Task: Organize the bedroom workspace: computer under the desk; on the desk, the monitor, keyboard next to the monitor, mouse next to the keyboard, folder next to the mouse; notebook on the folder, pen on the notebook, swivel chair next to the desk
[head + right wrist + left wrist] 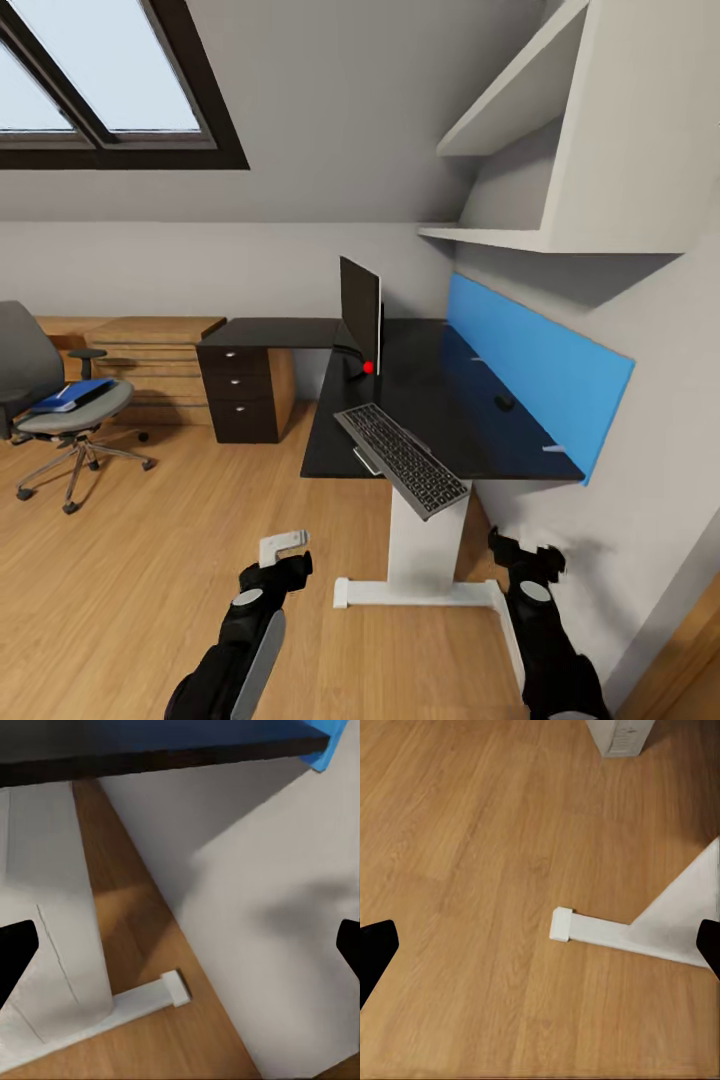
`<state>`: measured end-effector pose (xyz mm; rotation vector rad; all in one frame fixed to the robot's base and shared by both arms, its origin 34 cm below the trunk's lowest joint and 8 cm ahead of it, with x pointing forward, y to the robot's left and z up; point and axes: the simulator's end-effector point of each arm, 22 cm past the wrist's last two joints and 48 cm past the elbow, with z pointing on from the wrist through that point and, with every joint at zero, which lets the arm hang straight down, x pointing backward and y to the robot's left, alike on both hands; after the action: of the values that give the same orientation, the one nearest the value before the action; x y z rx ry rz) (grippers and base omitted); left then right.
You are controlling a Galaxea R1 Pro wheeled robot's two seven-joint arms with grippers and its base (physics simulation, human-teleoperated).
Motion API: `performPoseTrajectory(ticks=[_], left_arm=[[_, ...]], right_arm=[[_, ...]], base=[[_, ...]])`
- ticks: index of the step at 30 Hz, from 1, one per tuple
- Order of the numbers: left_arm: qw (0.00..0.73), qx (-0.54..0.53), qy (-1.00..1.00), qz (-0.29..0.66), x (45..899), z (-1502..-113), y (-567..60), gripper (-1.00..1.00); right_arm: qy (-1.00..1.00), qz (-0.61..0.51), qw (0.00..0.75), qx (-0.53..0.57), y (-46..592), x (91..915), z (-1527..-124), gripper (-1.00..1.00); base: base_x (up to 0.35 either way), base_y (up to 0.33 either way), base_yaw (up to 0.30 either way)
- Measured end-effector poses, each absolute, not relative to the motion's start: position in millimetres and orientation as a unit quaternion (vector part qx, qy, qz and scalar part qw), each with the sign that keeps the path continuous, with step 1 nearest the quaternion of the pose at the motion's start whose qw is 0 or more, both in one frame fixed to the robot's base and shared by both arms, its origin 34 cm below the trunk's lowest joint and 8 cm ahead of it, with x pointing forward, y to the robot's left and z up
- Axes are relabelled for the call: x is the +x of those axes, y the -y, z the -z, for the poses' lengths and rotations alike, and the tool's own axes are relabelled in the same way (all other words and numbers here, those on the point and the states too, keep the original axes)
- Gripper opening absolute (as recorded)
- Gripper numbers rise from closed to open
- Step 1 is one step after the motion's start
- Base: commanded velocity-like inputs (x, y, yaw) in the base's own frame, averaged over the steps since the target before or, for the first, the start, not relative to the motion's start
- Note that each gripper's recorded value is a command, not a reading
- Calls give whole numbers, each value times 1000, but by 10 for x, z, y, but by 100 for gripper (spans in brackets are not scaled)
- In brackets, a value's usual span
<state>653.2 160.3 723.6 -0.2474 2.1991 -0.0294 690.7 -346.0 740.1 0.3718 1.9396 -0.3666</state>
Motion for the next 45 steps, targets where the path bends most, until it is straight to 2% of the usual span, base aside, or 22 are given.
performPoseTrajectory(ticks=[10, 14, 23, 45], left_arm=[[463, -86, -881, 49, 7189, -8225, -1456, 100], [423, -97, -900, 54, 7133, -7837, -1422, 100], [449, -124, -884, 44, 7205, -7835, -1548, 100], [439, -122, -890, 37, 7150, -7691, -1545, 100]], right_arm=[[-831, 92, 518, 179, 3440, 8021, -8327, 100], [-824, 55, 523, 211, 3475, 8215, -8544, 100], [-828, 17, 522, 204, 3466, 8278, -8647, 100], [-840, 24, 505, 196, 3641, 8209, -8538, 100]], base=[[0, 0, 0], [0, 0, 0], [55, 0, 0], [311, 0, 0]])
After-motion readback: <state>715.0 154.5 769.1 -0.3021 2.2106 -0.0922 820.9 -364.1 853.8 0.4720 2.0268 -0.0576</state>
